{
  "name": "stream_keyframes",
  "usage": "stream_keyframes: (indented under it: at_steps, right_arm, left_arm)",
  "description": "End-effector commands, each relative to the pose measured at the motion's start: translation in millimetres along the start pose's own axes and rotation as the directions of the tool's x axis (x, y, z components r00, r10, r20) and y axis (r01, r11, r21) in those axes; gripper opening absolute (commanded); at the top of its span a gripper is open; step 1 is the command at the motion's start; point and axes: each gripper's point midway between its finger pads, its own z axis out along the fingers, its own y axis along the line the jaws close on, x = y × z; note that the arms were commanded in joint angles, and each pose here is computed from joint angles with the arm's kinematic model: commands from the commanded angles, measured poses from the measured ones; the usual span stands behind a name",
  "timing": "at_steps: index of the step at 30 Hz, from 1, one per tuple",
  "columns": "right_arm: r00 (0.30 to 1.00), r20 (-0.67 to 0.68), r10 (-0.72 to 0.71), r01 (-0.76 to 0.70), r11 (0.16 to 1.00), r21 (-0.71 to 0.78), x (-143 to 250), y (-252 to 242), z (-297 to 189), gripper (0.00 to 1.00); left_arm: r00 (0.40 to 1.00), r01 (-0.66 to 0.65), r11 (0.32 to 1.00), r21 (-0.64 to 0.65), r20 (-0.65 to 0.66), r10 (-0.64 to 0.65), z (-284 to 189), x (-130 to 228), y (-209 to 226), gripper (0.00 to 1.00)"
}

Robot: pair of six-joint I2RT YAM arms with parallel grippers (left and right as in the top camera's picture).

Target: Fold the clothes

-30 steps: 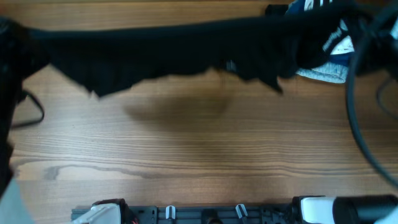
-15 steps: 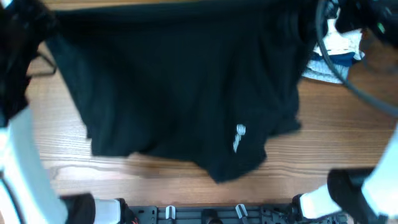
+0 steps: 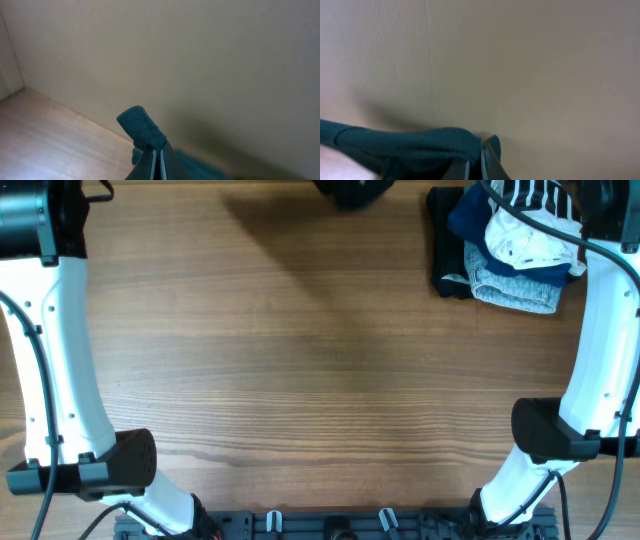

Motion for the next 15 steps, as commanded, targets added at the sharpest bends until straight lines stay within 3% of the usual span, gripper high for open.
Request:
stream_keyframes:
  at_steps: [1,5,8,15]
  right_arm:
    - [0.992,-0.117,0.040,-0.042,0.999,-0.014,41.5,-4.2,22.3,0.04]
    - [0.950,-0.301,0.085,-0.130,0.982,-0.134,110.4,16.8,54.0,0.04]
    - [0.890,-0.440,0.119,-0.243,0.940,-0.237,159.5,40.6,65.9,0.04]
    - [0.739,-0.661,0.129,-0.354,0.909,-0.218,212.9,58.0,35.0,0.04]
  left_arm:
    - [0.993,-0.035,0.997,-0.075,-0.119,0.025,20.7,33.1,21.4,0.04]
    - [0.931,-0.095,0.983,-0.159,-0.363,0.031,49.6,107.3,48.1,0.04]
    - [0.812,-0.158,0.965,-0.208,-0.584,0.007,50.8,173.0,71.2,0.04]
    - [0.633,-0.202,0.953,-0.226,-0.772,-0.049,13.9,221.6,85.3,0.04]
